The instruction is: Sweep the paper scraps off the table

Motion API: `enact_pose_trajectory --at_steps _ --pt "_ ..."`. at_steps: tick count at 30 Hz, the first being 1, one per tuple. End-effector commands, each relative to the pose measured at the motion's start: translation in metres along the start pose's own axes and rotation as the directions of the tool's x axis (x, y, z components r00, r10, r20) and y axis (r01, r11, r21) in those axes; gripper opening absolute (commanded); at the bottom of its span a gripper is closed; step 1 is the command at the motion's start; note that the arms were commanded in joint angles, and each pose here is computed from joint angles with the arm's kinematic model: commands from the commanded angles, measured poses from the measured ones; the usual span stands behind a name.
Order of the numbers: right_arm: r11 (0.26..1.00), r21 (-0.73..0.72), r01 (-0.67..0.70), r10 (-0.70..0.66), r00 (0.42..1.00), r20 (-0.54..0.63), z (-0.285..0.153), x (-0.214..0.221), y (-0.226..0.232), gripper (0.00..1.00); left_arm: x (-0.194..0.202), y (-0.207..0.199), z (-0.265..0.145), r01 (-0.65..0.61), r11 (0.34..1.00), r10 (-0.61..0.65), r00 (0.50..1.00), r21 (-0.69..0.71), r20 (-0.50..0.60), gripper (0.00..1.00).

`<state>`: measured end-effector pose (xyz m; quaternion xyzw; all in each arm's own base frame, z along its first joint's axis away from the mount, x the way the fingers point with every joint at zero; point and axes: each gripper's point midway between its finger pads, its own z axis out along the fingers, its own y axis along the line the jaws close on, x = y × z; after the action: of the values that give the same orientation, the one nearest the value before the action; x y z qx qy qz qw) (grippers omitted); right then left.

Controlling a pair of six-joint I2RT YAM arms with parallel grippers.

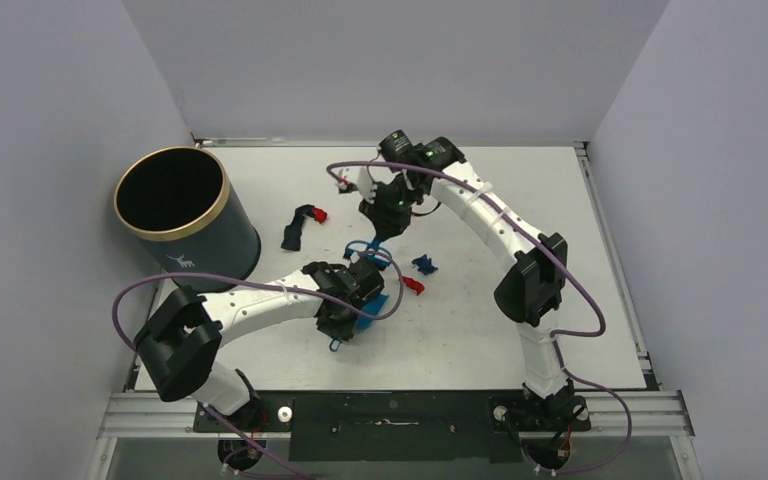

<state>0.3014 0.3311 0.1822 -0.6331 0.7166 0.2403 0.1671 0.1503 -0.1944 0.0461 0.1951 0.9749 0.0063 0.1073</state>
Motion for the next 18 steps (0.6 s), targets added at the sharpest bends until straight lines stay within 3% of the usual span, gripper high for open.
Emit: enact_pose_trajectory --at_steps 1,6,10,14,18 --pt "0.967 0.256 -0.022 0.007 0.998 0.058 -0.046 -0.009 -0.062 0.05 -0.027 -0.005 -0.006 0.045 0.999 -0.047 0.993 0.021 0.109 0.0" --pt "0.793 0.6 0.103 -0.08 0.995 -0.066 -0.08 -0.008 -0.132 0.05 -0.026 -0.006 -0.006 0.041 0.999 -0.043 0.994 0.022 0.097 0.0" --pt "0.64 0.743 0.194 -0.072 0.978 -0.194 -0.086 0.007 -0.179 0.05 -0.025 -0.007 -0.007 0.039 0.999 -0.042 0.995 0.027 0.095 0.0" --pt "0.613 0.758 0.221 -0.042 0.968 -0.248 -0.06 0.016 -0.205 0.05 -0.025 -0.01 -0.007 0.037 0.998 -0.041 0.995 0.041 0.089 0.0" --pt "0.656 0.723 0.216 -0.017 0.962 -0.272 -0.022 0.026 -0.21 0.05 -0.027 -0.012 -0.009 0.02 0.999 -0.023 0.996 0.042 0.081 0.0"
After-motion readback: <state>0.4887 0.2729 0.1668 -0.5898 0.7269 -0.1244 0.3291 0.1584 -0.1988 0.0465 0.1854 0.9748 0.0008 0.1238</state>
